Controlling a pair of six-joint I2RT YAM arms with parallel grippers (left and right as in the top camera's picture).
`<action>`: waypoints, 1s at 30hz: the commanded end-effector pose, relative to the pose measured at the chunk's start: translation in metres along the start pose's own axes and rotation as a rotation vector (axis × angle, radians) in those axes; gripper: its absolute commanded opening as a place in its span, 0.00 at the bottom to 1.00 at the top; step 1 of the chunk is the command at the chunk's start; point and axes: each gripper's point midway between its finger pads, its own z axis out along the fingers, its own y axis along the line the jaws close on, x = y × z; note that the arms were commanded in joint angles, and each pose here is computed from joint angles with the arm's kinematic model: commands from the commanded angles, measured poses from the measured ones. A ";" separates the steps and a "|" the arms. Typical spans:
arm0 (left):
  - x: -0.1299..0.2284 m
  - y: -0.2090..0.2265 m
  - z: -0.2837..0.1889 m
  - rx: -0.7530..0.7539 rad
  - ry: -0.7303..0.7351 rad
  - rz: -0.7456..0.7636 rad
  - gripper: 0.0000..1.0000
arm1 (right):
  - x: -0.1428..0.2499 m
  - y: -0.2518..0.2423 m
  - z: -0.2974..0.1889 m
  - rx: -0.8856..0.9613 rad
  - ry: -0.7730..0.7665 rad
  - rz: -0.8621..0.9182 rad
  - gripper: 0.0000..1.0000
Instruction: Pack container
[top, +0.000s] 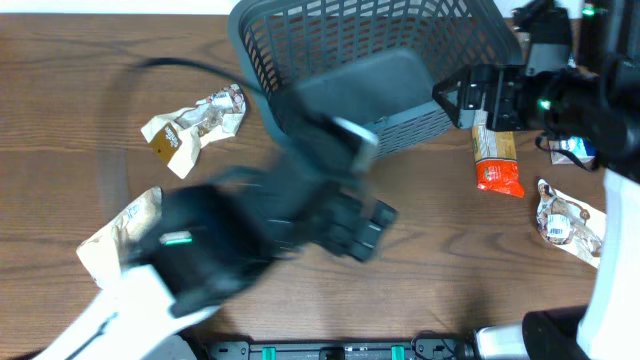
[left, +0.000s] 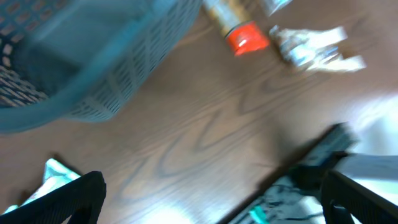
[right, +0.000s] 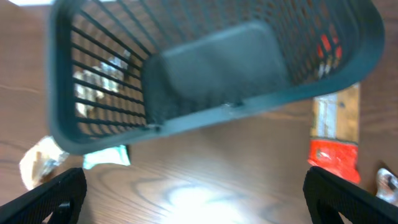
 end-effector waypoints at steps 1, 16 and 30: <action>-0.011 0.015 -0.002 -0.179 -0.086 -0.013 0.99 | -0.003 -0.020 -0.003 0.128 -0.019 -0.035 0.99; -0.010 0.012 -0.007 -0.152 -0.087 -0.037 0.99 | -0.062 -0.051 0.023 0.151 -0.153 -0.079 0.99; 0.003 -0.013 -0.004 -0.009 -0.013 -0.036 0.99 | -0.086 -0.034 0.095 -0.053 -0.105 -0.142 0.99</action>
